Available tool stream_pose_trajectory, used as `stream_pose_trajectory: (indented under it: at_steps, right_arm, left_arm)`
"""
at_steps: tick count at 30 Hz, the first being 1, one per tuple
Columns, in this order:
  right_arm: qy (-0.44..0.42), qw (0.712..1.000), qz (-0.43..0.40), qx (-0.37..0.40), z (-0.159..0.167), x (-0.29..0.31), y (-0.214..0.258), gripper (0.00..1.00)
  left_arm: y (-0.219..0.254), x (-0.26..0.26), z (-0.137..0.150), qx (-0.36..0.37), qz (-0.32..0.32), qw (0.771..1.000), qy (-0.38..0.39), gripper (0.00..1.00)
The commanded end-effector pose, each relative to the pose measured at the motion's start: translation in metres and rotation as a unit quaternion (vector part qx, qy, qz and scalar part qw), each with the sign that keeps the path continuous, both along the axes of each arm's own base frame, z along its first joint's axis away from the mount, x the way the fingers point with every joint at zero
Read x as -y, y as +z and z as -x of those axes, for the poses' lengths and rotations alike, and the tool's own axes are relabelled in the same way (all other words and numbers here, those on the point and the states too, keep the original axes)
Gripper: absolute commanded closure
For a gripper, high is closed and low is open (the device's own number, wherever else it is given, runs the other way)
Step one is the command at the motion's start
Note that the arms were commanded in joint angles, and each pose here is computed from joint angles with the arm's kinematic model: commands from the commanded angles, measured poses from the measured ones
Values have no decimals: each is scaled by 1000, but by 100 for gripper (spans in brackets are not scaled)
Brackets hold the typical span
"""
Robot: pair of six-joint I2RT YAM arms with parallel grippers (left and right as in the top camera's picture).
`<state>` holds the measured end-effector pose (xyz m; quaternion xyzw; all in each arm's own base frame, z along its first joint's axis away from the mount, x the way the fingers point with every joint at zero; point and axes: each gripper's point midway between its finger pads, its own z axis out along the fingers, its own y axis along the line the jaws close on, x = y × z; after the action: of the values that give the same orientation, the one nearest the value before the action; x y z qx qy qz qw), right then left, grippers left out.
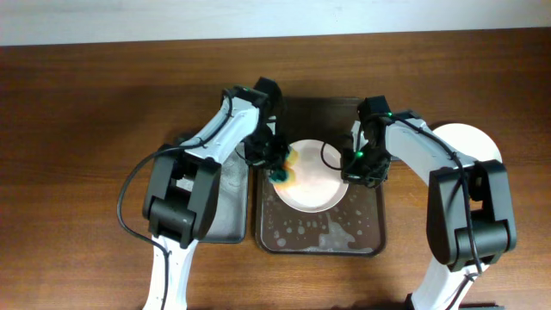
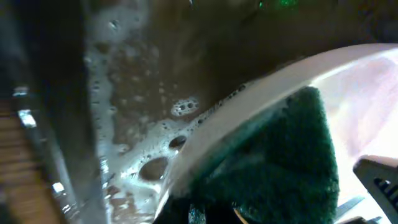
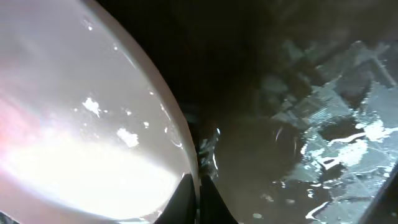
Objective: Clean dirty plates on tray and stack at the side
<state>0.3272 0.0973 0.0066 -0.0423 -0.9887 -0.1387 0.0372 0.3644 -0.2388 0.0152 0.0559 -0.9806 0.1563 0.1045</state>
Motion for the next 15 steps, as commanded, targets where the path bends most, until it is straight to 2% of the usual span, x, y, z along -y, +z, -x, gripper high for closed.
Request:
stream_pose_trajectory:
  at_steps: [1, 4, 6, 9, 11, 13, 15]
  right_arm:
    - [-1, 999, 50, -12, 5, 23, -8, 96]
    - [-1, 999, 51, -14, 6, 23, -8, 96]
    - [-1, 999, 51, -17, 8, 23, -8, 96]
    - [14, 999, 50, -17, 9, 23, -8, 96]
    - [43, 999, 31, -5, 7, 17, -7, 96]
    - [50, 999, 10, 4, 5, 11, 0, 96]
    - [50, 998, 15, 41, -1, 12, 24, 96]
  left_arm:
    - [15, -38, -33, 92, -105, 990, -24, 100]
    - [87, -10, -26, 165, -60, 983, -60, 100]
    - [133, -17, -17, 204, -48, 974, -80, 100]
    - [176, -83, -7, 235, -142, 960, -55, 100]
    - [170, -129, 2, 197, -202, 959, -33, 100]
    - [135, -155, 6, 161, -216, 963, -11, 100]
    - [78, -166, 8, 141, -197, 970, 11, 99]
